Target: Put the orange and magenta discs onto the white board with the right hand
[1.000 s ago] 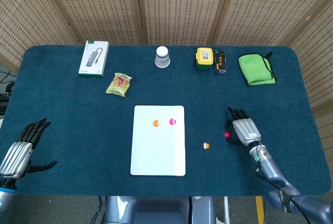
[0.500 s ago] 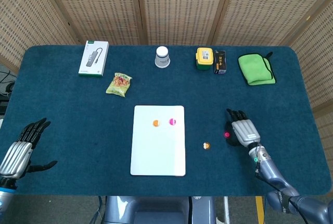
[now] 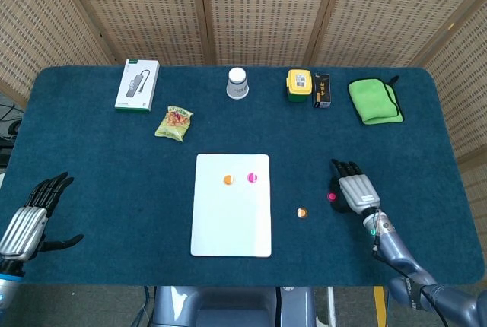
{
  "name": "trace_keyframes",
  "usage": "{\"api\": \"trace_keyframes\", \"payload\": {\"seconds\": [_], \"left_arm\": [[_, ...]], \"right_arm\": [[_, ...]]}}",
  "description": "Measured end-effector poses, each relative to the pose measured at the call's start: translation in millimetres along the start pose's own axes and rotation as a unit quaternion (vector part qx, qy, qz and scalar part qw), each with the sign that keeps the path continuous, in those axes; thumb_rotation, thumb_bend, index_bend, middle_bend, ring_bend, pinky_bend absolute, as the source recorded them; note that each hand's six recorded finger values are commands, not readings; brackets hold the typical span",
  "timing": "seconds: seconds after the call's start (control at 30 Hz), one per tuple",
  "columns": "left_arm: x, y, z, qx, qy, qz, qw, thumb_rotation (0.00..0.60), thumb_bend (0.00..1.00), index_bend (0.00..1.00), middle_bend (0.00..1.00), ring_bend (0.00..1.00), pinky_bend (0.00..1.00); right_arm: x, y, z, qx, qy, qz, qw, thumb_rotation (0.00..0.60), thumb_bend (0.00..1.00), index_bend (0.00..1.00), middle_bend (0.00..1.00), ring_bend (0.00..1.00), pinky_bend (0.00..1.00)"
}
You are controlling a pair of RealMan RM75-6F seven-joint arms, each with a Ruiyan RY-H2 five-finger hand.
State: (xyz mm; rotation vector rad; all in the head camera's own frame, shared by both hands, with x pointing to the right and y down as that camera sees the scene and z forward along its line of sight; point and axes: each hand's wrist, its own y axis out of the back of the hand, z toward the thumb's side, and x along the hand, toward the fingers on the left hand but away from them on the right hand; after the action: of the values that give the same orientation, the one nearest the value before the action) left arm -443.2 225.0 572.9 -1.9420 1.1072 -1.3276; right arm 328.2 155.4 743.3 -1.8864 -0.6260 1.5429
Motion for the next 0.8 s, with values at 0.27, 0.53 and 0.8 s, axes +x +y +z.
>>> {"api": "trace_keyframes", "payload": {"seconds": [0.27, 0.53, 0.8], "left_arm": [[0, 0, 0, 0.000, 0.000, 0.001, 1.0000, 0.600, 0.00, 0.00, 0.00, 0.00, 0.00], [1, -1, 1, 0.001, -0.001, -0.001, 1.0000, 0.600, 0.00, 0.00, 0.00, 0.00, 0.00], [1, -1, 1, 0.000, 0.000, -0.002, 1.0000, 0.600, 0.00, 0.00, 0.00, 0.00, 0.00]], "right_arm": [[1, 2, 2, -0.007, 0.005, -0.005, 1.0000, 0.600, 0.36, 0.61, 0.00, 0.00, 0.01], [-7, 29, 32, -0.028, 0.042, -0.020, 0.9985, 0.600, 0.36, 0.61, 0.00, 0.00, 0.01], [-32, 65, 103, -0.001, 0.108, -0.029, 0.9938, 0.600, 0.36, 0.61, 0.00, 0.00, 0.01]]}}
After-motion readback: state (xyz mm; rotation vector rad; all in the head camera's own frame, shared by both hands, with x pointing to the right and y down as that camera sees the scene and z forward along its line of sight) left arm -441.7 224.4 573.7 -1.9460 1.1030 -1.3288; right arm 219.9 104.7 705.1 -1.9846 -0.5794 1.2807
